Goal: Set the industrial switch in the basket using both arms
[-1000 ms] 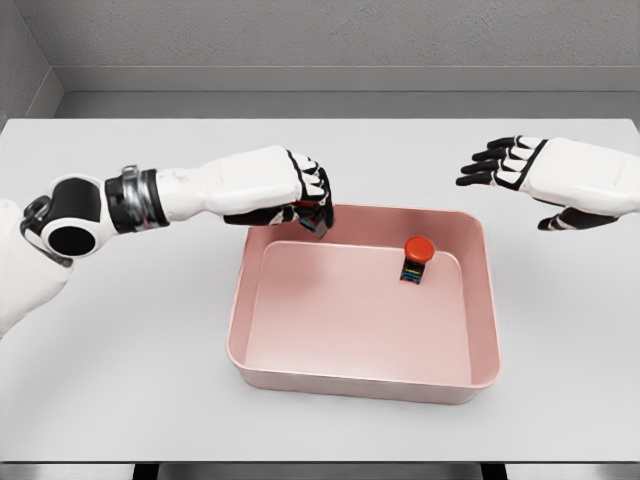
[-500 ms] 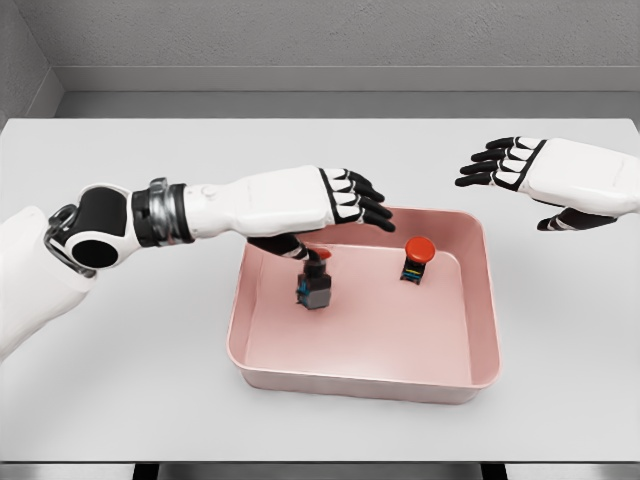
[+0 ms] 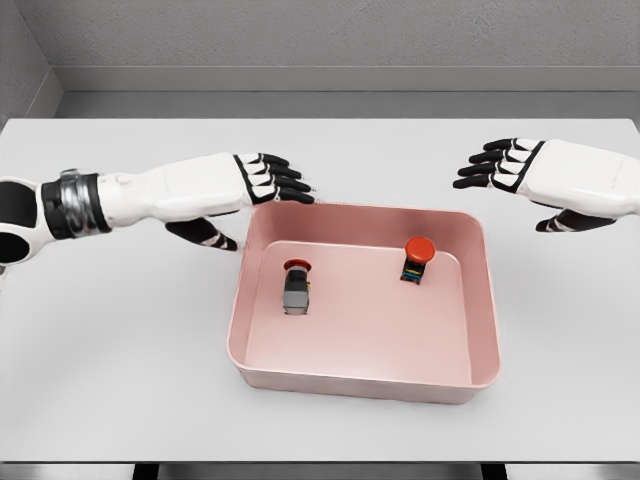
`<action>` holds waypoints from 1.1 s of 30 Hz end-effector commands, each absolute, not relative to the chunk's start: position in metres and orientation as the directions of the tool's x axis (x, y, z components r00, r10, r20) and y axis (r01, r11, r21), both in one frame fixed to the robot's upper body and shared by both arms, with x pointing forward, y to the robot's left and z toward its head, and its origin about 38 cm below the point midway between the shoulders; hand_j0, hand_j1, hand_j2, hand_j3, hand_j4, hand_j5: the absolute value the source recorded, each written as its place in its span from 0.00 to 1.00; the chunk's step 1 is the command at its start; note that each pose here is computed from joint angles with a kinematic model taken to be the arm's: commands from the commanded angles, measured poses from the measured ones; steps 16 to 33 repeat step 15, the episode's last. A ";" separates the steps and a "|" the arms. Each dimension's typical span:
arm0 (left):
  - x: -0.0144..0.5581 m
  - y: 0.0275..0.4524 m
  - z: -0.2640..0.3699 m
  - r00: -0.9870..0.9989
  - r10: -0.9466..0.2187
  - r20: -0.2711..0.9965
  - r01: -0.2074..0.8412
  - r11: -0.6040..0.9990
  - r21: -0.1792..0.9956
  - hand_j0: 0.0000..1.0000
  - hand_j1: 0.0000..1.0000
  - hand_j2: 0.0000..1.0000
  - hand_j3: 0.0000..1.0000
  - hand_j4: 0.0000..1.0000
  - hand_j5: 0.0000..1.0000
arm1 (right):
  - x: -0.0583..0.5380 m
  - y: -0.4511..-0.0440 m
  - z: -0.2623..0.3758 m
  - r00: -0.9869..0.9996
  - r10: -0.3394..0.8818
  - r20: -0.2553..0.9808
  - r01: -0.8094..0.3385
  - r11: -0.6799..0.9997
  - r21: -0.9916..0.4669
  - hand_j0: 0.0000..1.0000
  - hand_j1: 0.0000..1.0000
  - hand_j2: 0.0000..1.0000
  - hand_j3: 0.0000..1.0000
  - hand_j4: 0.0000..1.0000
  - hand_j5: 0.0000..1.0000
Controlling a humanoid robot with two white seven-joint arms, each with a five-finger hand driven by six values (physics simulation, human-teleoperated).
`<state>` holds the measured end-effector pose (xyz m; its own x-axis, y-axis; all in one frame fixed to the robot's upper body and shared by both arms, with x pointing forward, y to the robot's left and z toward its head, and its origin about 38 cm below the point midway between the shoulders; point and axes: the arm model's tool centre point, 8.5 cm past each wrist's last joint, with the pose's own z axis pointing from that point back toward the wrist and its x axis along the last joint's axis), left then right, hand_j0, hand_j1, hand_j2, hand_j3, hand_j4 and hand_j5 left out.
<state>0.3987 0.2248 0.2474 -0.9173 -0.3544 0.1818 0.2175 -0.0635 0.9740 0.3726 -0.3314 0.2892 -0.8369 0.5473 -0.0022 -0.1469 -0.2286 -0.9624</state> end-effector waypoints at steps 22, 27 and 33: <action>0.414 0.364 0.270 -0.730 -0.662 0.169 0.223 0.003 0.975 1.00 1.00 1.00 1.00 1.00 1.00 | 0.373 -0.331 0.290 -0.836 0.548 0.003 -0.149 -0.222 -0.964 1.00 1.00 1.00 1.00 1.00 1.00; 0.414 0.364 0.270 -0.730 -0.662 0.169 0.223 0.003 0.975 1.00 1.00 1.00 1.00 1.00 1.00 | 0.373 -0.331 0.290 -0.836 0.548 0.003 -0.149 -0.222 -0.964 1.00 1.00 1.00 1.00 1.00 1.00; 0.414 0.364 0.270 -0.730 -0.662 0.169 0.223 0.003 0.975 1.00 1.00 1.00 1.00 1.00 1.00 | 0.373 -0.331 0.290 -0.836 0.548 0.003 -0.149 -0.222 -0.964 1.00 1.00 1.00 1.00 1.00 1.00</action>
